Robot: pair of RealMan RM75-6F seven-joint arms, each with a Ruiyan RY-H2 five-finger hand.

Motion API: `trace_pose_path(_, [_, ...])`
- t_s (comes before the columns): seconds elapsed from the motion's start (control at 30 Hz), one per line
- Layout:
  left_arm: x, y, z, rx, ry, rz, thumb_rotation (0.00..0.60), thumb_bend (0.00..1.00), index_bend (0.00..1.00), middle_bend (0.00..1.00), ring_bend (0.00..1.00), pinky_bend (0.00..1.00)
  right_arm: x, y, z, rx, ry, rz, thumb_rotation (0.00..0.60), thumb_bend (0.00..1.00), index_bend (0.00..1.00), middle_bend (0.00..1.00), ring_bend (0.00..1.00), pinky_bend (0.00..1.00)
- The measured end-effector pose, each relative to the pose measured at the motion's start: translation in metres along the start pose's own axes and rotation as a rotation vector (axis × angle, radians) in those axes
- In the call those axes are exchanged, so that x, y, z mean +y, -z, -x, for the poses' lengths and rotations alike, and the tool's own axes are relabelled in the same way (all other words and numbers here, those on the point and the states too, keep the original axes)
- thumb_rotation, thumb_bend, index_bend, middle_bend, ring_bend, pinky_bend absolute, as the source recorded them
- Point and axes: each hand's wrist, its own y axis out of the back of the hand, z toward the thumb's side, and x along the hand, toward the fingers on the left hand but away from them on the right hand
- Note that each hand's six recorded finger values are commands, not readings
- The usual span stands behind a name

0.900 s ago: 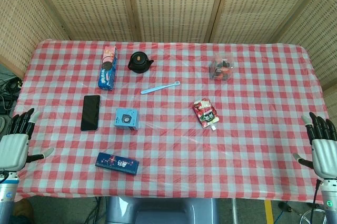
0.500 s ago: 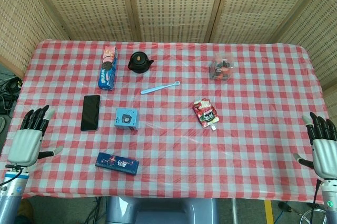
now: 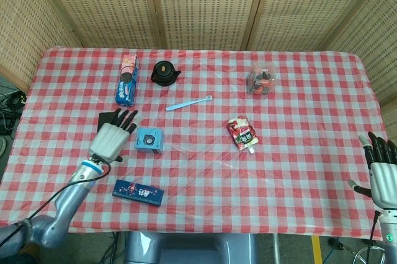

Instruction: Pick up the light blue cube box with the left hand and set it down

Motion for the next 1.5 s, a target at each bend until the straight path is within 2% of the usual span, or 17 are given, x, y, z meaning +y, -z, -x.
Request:
trace_pose_path(0.2, [-0.002,-0.033,-0.035,-0.023,0.072,-0.112,0.6,0.0,0.0,0.0,0.0,0.04,-0.001,0.003,0.001,-0.013,-0.001,-0.003,0.6,0.0,0.0,0.0,0.0,0.0])
trace_pose_path(0.47, [0.002,-0.053,-0.051,-0.024,0.109,-0.21,0.6,0.0,0.0,0.0,0.01,0.15,-0.002,0.004,0.003,-0.016,-0.004,-0.002,0.6,0.0,0.0,0.0,0.0,0.0])
trace_pose_path(0.63, [0.003,-0.059,-0.058,-0.005,0.119,-0.261,0.6,0.0,0.0,0.01,0.1,0.23,-0.002,0.004,0.003,-0.016,-0.005,0.001,0.6,0.0,0.0,0.0,0.0,0.0])
trace_pose_path(0.83, [0.001,-0.063,-0.064,0.0,0.116,-0.286,0.6,0.0,0.01,0.11,0.2,0.31,-0.002,0.004,0.003,-0.017,-0.004,0.001,0.6,0.0,0.0,0.0,0.0,0.0])
trace_pose_path(1.0, [-0.001,-0.067,-0.068,-0.004,0.121,-0.314,0.6,0.0,0.16,0.25,0.32,0.4,-0.002,0.005,0.003,-0.019,-0.006,0.001,0.6,0.0,0.0,0.0,0.0,0.0])
trace_pose_path(1.17, [-0.002,-0.071,-0.069,-0.004,0.126,-0.34,0.6,0.0,0.41,0.46,0.48,0.48,-0.003,0.006,0.004,-0.022,-0.008,0.003,0.6,0.0,0.0,0.0,0.0,0.0])
trace_pose_path(1.27, [-0.001,-0.071,-0.07,0.002,0.118,-0.358,0.6,0.0,0.45,0.49,0.5,0.5,-0.003,0.006,0.004,-0.022,-0.01,0.003,0.6,0.0,0.0,0.0,0.0,0.0])
trace_pose_path(1.5, [0.004,-0.069,-0.07,0.014,0.098,-0.33,0.6,0.0,0.45,0.49,0.5,0.5,-0.004,0.005,0.004,-0.019,-0.011,0.005,0.6,0.0,0.0,0.0,0.0,0.0])
